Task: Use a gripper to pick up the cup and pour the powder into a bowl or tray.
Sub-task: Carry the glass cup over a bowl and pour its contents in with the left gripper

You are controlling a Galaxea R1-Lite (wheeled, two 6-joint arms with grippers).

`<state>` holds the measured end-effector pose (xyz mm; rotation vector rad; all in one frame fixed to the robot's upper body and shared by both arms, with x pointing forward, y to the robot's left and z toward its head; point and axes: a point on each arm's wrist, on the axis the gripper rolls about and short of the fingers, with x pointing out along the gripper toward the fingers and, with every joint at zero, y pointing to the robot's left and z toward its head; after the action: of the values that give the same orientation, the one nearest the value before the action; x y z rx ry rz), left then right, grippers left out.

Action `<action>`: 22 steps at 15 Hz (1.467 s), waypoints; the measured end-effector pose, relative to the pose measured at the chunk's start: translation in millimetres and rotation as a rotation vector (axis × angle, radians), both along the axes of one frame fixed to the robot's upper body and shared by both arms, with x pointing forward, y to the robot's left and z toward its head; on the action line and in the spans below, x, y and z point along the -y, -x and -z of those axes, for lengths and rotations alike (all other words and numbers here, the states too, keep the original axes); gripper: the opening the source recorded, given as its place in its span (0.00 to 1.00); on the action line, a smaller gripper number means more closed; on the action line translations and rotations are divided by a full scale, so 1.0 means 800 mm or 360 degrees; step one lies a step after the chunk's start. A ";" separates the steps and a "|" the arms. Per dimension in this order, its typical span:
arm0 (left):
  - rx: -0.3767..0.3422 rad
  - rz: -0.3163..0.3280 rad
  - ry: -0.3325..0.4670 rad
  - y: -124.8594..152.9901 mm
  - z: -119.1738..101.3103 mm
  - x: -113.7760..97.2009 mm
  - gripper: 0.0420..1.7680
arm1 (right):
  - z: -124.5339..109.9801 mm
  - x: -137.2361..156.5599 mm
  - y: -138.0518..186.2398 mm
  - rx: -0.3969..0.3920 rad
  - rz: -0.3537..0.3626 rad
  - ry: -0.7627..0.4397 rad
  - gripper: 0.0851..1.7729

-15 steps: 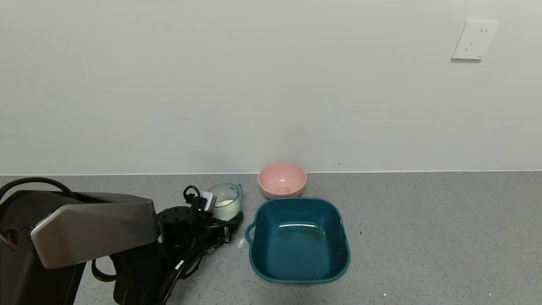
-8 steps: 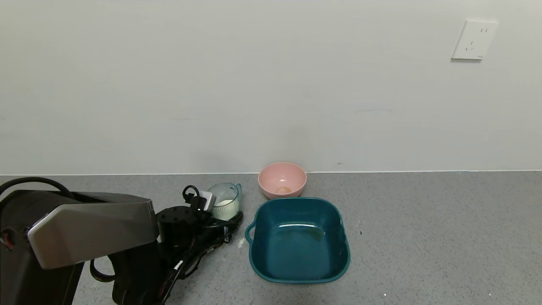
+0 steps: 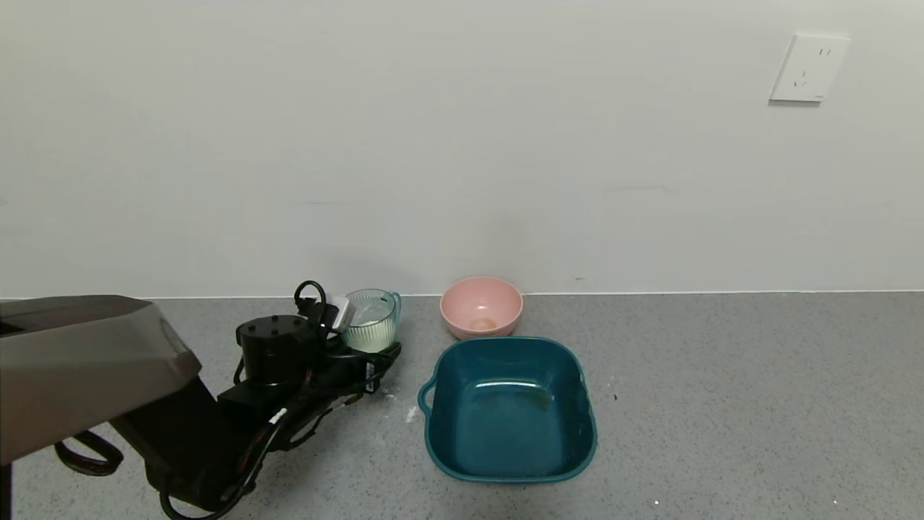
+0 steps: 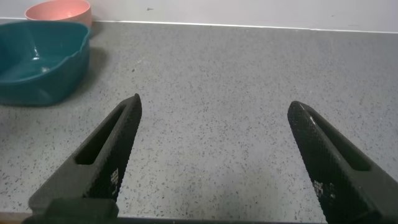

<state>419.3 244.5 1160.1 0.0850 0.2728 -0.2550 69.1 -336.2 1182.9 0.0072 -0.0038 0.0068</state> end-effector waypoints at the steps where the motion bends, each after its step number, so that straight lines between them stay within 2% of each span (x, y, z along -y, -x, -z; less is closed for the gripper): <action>1: 0.0022 0.0002 -0.0064 0.000 -0.015 -0.002 0.70 | 0.000 0.000 0.000 0.0000 -0.0001 -0.0001 0.96; 4: 0.0195 -0.0007 -0.0210 -0.005 -0.057 -0.002 0.70 | 0.000 0.000 0.000 0.0001 -0.0001 0.0000 0.96; 10: 0.0377 0.0057 -0.0511 -0.004 -0.086 0.003 0.70 | 0.000 0.000 0.000 0.0001 -0.0001 -0.0001 0.96; 15: 0.0332 0.0163 -0.0699 0.013 -0.098 0.026 0.70 | 0.000 0.000 0.000 0.0001 -0.0001 0.0000 0.96; 17: 0.0309 0.0175 -0.0775 0.022 -0.103 0.035 0.70 | 0.000 0.000 0.000 0.0001 0.0000 0.0000 0.96; 22: 0.0401 0.0224 -0.1069 0.041 -0.117 0.061 0.70 | 0.000 0.000 0.000 0.0000 -0.0001 -0.0001 0.96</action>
<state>386.4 195.9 1253.7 0.7976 0.0913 -0.2804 69.1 -336.2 1182.9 0.0076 -0.0038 0.0072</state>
